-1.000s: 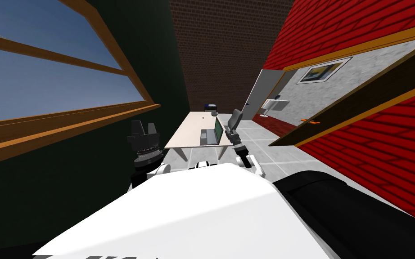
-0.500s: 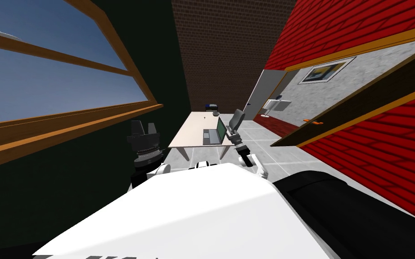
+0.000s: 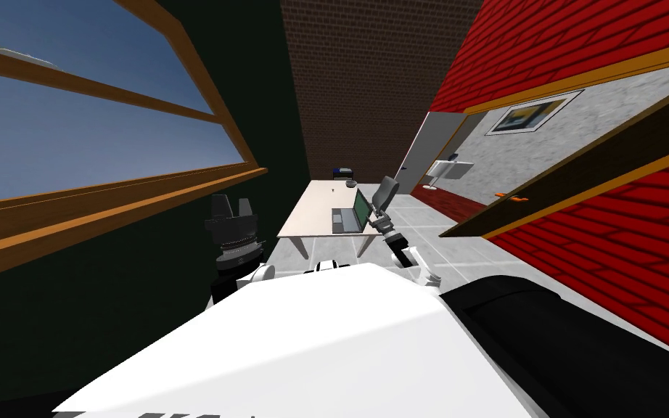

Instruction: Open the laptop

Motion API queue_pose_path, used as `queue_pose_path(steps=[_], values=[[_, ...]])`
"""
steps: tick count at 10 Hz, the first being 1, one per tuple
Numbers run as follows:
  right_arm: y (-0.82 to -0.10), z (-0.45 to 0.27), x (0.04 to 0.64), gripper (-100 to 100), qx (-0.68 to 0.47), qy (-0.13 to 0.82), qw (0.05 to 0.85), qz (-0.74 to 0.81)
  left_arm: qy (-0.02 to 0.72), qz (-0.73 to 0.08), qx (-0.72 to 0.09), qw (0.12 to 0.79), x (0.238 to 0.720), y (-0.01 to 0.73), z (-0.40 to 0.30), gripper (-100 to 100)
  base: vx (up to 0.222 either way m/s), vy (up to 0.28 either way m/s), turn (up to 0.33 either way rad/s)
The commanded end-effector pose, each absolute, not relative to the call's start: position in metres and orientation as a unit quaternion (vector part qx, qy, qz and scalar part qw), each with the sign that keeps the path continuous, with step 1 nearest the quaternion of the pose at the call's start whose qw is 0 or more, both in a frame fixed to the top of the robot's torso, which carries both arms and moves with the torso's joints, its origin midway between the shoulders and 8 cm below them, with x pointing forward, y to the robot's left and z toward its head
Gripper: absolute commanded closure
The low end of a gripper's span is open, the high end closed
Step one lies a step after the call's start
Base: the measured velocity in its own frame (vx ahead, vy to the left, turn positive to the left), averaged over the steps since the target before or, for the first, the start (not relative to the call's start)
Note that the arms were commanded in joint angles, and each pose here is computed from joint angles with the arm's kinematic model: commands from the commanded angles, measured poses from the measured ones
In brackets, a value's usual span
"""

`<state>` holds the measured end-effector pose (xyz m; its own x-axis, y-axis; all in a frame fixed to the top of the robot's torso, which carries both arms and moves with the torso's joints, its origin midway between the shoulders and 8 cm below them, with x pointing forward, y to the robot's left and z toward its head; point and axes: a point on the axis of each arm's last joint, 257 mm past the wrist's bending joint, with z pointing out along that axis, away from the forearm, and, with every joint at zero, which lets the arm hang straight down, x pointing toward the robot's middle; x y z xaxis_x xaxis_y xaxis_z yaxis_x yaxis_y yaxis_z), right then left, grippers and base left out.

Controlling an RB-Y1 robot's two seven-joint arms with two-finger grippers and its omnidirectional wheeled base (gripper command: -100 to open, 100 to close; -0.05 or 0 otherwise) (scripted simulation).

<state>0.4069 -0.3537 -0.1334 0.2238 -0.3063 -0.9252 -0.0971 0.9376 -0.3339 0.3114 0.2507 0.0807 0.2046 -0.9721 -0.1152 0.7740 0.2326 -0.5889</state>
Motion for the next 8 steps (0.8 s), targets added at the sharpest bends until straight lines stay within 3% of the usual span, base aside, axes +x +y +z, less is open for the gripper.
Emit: queue_pose_path(steps=[1,8], values=[[-0.372,-0.143,0.41,-100,-0.214,0.625,0.74,-0.128,0.239,-0.584,-0.207,0.748,0.311,0.251,0.081,0,-0.003,0.079,0.018],[-0.411,-0.147,0.414,-100,-0.28,0.626,0.696,-0.214,0.239,-0.584,-0.207,0.748,0.311,0.251,0.081,0,0.02,0.061,0.018]])
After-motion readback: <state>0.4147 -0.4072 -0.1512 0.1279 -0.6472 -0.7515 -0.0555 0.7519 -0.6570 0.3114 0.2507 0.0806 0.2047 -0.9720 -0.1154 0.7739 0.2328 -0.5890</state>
